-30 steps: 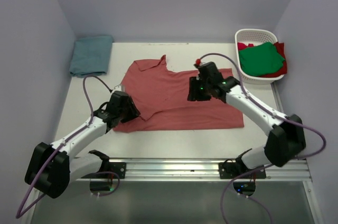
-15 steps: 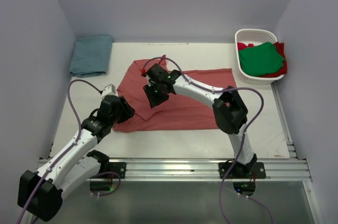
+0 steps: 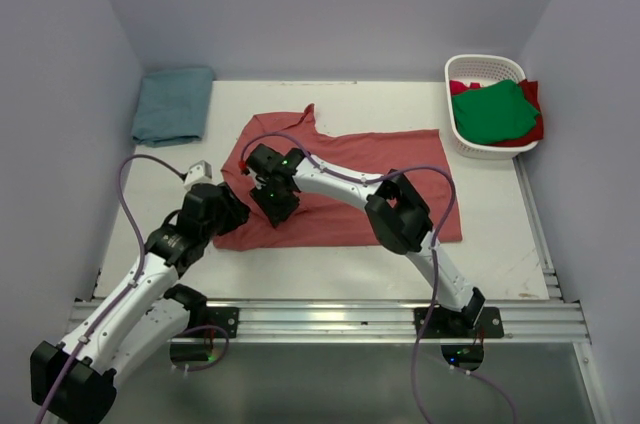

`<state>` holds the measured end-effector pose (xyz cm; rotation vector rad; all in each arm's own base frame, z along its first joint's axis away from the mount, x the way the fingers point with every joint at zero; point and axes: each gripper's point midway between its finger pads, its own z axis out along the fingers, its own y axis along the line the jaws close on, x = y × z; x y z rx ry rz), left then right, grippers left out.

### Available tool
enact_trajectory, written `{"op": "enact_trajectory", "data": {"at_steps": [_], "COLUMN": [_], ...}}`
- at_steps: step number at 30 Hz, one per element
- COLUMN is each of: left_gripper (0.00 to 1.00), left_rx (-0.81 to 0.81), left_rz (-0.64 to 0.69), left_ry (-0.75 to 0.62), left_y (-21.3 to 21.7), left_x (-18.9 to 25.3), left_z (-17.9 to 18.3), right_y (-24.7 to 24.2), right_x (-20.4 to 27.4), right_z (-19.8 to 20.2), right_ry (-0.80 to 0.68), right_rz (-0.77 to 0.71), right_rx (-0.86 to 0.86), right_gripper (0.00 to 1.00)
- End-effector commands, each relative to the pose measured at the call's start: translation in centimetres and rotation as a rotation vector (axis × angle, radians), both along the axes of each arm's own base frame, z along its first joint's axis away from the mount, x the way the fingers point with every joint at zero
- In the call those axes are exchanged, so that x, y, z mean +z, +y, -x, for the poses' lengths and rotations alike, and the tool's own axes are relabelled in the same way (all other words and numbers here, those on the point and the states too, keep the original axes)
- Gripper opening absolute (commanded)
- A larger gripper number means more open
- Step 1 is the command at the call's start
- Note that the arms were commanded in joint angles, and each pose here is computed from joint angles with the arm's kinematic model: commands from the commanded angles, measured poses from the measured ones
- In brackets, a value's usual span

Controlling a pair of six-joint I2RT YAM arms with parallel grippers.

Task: Fold and stack the t-shirts
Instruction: Fold the flattened tshirt in 1/3 of the way

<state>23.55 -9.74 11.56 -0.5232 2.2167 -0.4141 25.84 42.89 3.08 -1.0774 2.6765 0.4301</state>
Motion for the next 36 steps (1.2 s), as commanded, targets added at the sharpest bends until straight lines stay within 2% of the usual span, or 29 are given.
{"op": "enact_trajectory", "data": {"at_steps": [1, 5, 6, 8, 13, 16, 20, 24, 36], "left_gripper": [0.51, 0.51, 0.51, 0.51, 0.51, 0.51, 0.5, 0.5, 0.49], "left_rx": [0.03, 0.03, 0.029, 0.03, 0.02, 0.008, -0.013, -0.03, -0.065], "left_rz": [0.012, 0.014, 0.015, 0.013, 0.024, 0.023, 0.013, 0.009, -0.022], "left_ry": [-0.033, -0.029, -0.029, -0.027, -0.021, -0.01, 0.027, 0.056, 0.133], "left_y": [0.2, 0.3, 0.2, 0.3, 0.1, 0.0, -0.3, -0.6, -1.0], "left_x": [1.5, 1.2, 1.1, 1.0, 0.7, 0.2, -1.2, -2.4, -5.9], "left_z": [-0.4, -0.2, -0.2, -0.1, 0.2, 0.4, 0.5, 0.6, 0.8], "right_y": [-0.1, -0.1, -0.1, -0.1, -0.1, 0.2, 0.4, -0.1, -2.3], "right_x": [0.3, -0.7, -0.9, -1.1, 0.2, 2.8, 7.8, 9.7, 5.8], "right_z": [-0.4, -0.4, -0.4, -0.2, 0.0, 0.1, -0.7, -2.5, -6.9], "right_ry": [-0.023, -0.009, -0.01, 0.0, -0.014, -0.036, -0.12, -0.212, -0.262], "right_rz": [0.032, 0.044, 0.048, 0.043, 0.018, -0.037, -0.124, -0.121, 0.031], "right_rx": [0.012, 0.001, -0.002, -0.009, -0.015, -0.009, -0.043, -0.114, -0.296], "right_gripper": [0.38, 0.33, 0.15, 0.0, 0.0, 0.0, 0.0, 0.0, 0.0]}}
